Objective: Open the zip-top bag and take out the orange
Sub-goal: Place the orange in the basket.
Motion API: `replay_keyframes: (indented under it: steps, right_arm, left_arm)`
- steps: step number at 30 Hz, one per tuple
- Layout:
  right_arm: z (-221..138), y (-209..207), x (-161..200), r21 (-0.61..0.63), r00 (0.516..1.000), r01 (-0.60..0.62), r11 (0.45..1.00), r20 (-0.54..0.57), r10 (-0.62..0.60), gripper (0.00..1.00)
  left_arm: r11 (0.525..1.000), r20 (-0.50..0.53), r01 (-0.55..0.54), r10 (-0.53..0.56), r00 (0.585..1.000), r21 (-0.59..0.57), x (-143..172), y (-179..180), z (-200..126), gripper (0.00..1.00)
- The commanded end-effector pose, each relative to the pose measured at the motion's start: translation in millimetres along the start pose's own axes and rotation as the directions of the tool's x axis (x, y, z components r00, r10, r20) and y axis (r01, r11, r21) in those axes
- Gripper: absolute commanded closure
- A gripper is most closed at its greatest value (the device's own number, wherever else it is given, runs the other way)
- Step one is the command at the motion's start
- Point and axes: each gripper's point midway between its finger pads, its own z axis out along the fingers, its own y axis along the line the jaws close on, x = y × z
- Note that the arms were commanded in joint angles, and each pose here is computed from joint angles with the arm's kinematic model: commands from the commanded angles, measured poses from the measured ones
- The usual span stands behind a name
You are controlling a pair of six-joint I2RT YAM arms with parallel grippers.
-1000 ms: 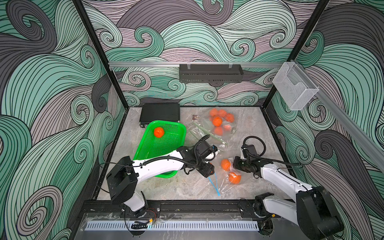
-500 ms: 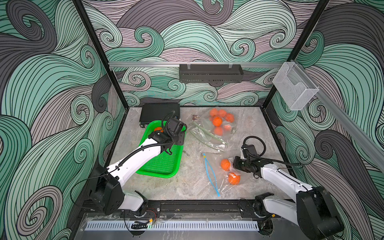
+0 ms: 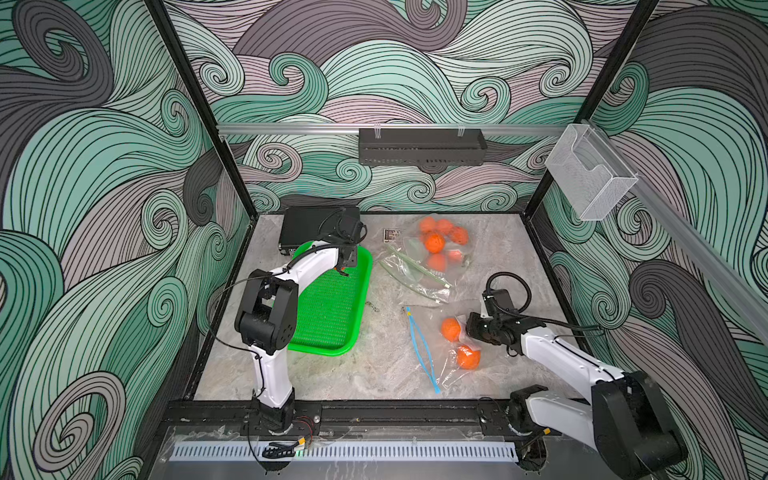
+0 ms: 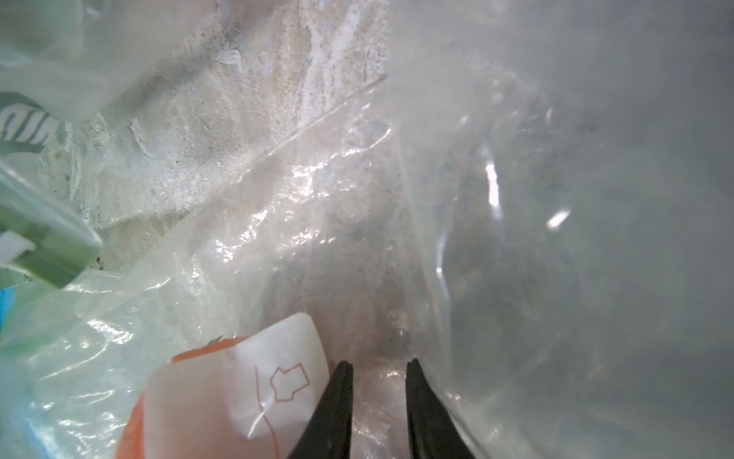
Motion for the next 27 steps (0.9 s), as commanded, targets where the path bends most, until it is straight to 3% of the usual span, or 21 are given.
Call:
replay_keyframes:
  steps: [1, 12, 20, 27]
  right_arm:
    - [-3, 8, -8, -0.022, 1.000, 0.004, 1.000, 0.019, -0.004, 0.73]
    - [-5, 8, -8, -0.026, 1.000, 0.003, 1.000, 0.026, -0.003, 0.73]
    - [-5, 8, -9, -0.029, 0.999, 0.003, 1.000, 0.032, -0.002, 0.73]
    - [-6, 8, -9, -0.031, 0.999, 0.003, 1.000, 0.036, -0.002, 0.73]
  left_arm:
    - [0.999, -0.001, 0.015, -0.015, 1.000, -0.052, -8, 7, 16, 0.55]
    - [0.988, -0.009, -0.018, 0.016, 1.000, -0.156, -9, 15, 44, 0.46]
    - [0.988, -0.033, -0.023, 0.019, 0.999, -0.154, -5, 16, 43, 0.19]
    - [0.995, -0.026, -0.005, 0.003, 1.000, -0.097, -17, 12, 21, 0.19]
